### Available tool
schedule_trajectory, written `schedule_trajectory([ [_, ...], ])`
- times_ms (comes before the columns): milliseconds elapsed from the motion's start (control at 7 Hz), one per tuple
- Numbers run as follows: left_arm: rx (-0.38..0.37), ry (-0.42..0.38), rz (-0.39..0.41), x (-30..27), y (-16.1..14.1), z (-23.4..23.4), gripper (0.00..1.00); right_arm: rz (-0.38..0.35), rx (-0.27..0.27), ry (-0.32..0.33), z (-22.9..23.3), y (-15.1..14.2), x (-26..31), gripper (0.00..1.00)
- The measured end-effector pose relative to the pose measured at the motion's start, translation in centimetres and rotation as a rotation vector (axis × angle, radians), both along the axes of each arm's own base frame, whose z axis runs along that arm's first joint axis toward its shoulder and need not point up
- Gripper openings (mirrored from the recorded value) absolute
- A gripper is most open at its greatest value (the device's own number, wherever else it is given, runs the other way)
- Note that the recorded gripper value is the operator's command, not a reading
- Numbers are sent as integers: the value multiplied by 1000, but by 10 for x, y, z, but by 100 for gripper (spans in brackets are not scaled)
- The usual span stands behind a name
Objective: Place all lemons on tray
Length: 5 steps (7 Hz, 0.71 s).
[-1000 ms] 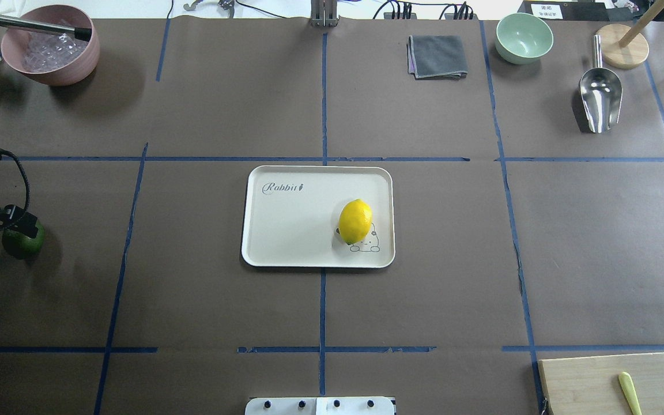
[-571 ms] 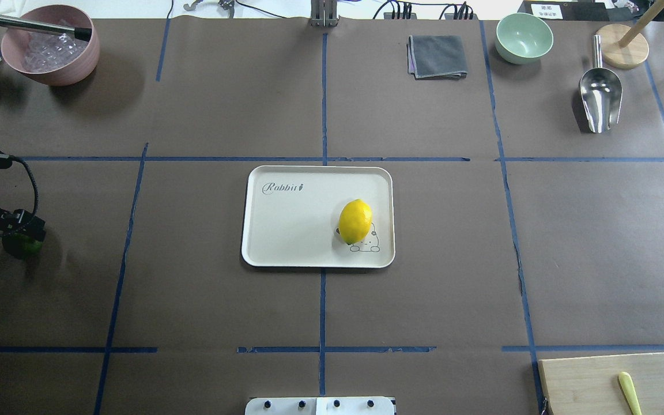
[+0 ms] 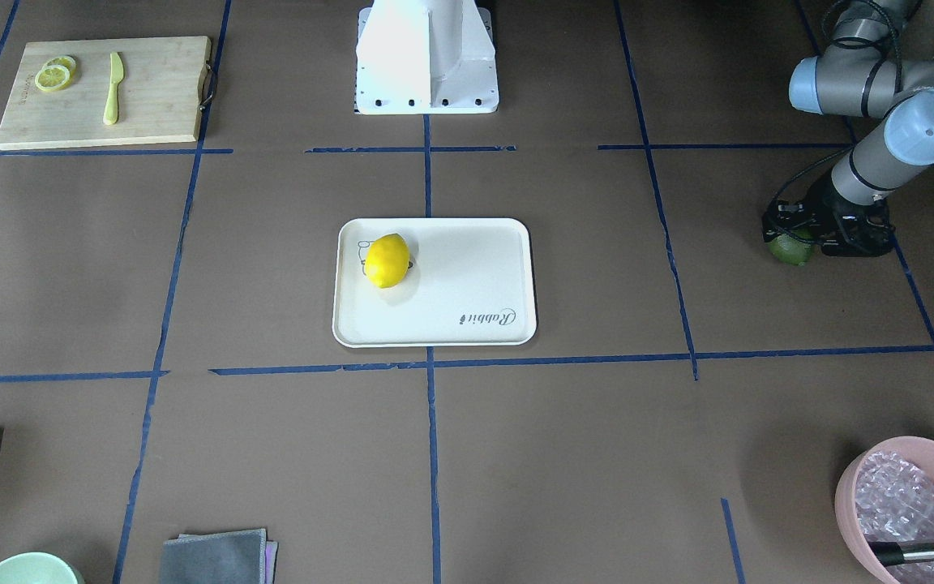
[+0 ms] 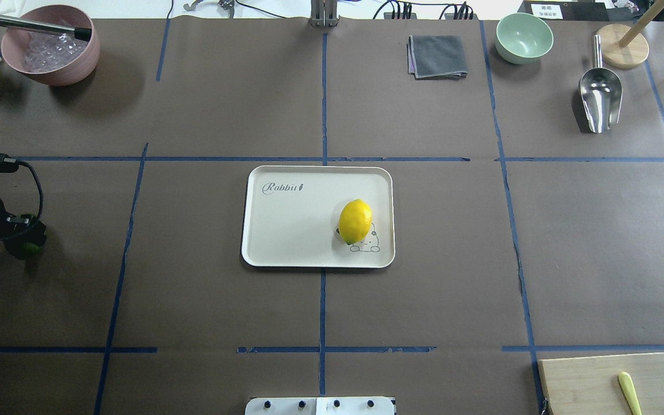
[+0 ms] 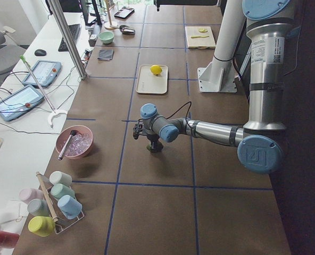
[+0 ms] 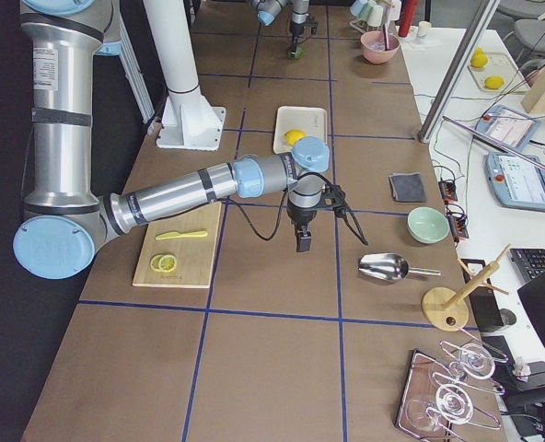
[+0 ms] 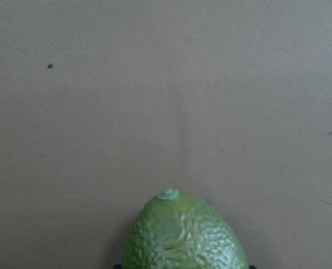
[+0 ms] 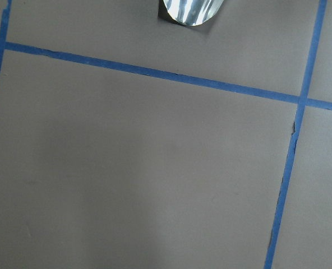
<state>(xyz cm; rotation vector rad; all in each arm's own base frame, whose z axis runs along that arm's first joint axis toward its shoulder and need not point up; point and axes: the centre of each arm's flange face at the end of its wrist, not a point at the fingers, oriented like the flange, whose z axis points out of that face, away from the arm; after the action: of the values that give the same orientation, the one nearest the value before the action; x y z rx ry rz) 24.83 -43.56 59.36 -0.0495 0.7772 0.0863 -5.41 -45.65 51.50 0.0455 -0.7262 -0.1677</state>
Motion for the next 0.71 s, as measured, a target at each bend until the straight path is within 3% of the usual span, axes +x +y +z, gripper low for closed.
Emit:
schedule_trajectory([
  [286, -1, 84, 11, 5, 2, -48, 0, 3, -1, 3, 7, 4, 11, 100],
  [571, -50, 207, -54, 39, -14, -146, 0, -14, 4, 11, 14, 6, 30, 100],
  [714, -73, 252, -63, 83, -14, -201, 0, -21, 4, 16, 19, 8, 39, 100],
])
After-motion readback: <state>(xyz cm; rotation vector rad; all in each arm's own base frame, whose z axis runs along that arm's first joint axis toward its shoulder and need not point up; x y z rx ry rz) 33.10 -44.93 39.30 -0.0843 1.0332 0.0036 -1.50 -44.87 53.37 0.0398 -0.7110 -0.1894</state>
